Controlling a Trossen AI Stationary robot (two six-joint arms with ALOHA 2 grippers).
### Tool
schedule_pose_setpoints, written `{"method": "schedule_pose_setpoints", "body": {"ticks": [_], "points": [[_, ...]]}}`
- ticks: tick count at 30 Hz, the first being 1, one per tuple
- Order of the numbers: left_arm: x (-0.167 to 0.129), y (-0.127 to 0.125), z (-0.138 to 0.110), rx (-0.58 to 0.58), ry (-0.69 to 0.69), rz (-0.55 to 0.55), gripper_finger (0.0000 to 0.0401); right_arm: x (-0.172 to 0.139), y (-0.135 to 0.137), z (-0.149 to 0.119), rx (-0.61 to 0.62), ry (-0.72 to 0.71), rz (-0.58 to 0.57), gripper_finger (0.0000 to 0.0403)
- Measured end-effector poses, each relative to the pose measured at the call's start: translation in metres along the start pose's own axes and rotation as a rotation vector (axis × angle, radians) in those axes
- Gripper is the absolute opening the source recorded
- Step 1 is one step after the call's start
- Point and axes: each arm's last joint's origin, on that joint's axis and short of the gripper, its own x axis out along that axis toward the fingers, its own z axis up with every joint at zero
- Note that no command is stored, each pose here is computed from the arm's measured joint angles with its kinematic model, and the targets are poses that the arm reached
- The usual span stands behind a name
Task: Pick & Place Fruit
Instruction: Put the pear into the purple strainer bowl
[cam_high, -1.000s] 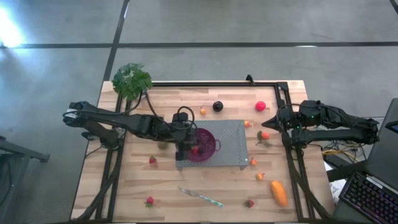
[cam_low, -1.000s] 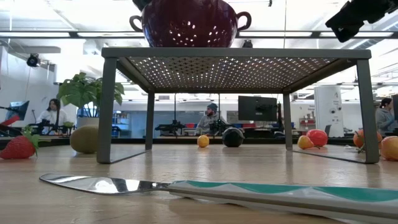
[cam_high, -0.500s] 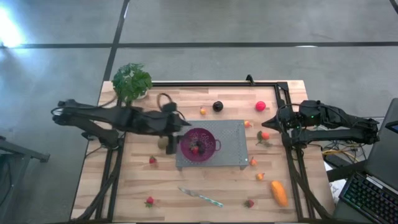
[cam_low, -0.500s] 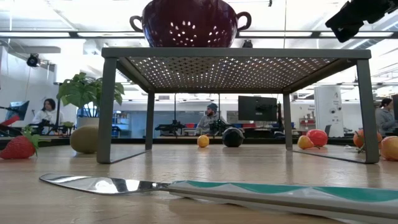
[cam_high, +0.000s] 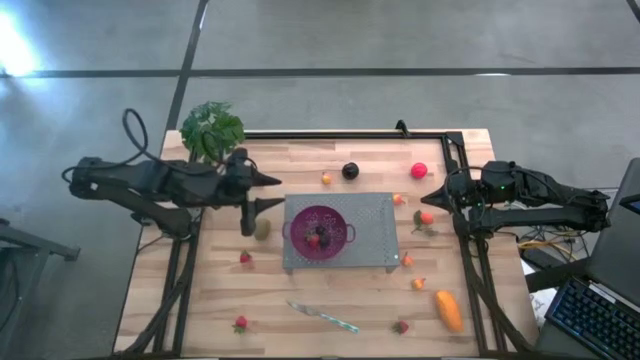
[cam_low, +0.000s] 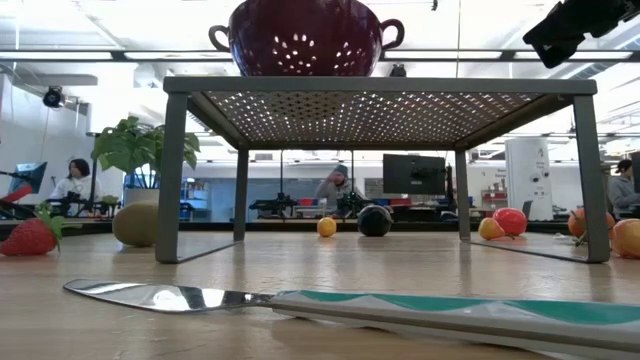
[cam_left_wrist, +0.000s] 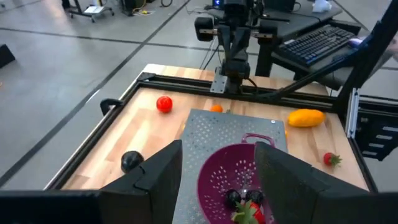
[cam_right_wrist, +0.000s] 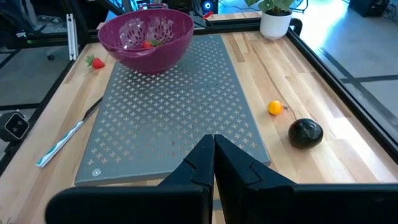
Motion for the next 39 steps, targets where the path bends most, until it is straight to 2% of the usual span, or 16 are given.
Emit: {"method": "schedule_pose_setpoints", "body": {"ticks": [4,9,14,21,39], "points": [[0.003,-0.001,-0.001,-0.001,0.014,0.003,0.0206,0.0,0.0,0.0,0.0,0.0,0.0,0.0009],[0.004,-0.001,-0.004,-0.06,0.035,0.008,0.0206,0.0,0.0,0.0,0.0,0.0,0.0,0.0009],[0.001,0.001,-0.014,-0.104,0.14,0.03,0.0206,0.0,0.0,0.0,0.0,0.0,0.0,0.0009],[-0.016,0.002,-0.029,-0.253,0.289,0.082,0.0206,0.0,0.0,0.0,0.002,0.0,0.0,0.0009],[-0.009,-0.013,-0.075,-0.331,0.431,0.161,0.0206,0.0,0.0,0.0,0.0,0.0,-0.001,0.0008]]}}
